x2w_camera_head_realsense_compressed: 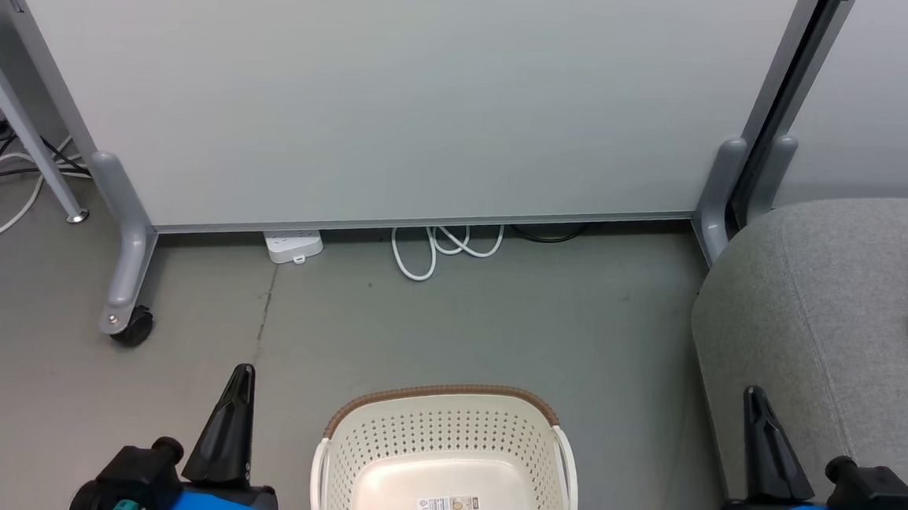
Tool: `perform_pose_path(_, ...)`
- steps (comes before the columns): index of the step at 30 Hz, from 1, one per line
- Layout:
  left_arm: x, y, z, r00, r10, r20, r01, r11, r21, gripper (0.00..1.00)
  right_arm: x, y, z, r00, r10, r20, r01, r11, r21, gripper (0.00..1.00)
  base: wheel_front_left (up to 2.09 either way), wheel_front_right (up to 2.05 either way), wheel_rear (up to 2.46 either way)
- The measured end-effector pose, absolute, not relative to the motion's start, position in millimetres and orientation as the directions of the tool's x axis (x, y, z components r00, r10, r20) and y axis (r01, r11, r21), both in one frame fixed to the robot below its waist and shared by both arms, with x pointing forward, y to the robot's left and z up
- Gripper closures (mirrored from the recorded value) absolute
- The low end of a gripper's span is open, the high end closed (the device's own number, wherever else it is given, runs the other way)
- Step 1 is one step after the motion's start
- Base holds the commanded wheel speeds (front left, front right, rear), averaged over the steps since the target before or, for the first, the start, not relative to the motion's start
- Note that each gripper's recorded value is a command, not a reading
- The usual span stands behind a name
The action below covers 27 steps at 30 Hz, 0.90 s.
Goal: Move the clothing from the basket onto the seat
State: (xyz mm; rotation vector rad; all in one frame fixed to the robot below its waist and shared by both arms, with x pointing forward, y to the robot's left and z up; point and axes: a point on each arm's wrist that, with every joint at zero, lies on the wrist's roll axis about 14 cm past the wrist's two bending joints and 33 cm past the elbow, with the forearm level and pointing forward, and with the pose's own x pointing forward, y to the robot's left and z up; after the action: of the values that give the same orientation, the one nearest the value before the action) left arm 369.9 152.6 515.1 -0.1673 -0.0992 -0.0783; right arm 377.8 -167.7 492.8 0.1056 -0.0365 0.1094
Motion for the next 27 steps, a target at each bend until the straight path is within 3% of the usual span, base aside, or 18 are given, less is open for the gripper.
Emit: perform_pose_path(27, 372, 176, 495, 1.0, 0.013, -0.021, -0.023, 0.812, -0.583, 1.0, 378, -187, 483, 0.999, 0.003, -0.039, 0.018, 0.842, 0.539, 1.0, 0.0, 0.0, 0.0)
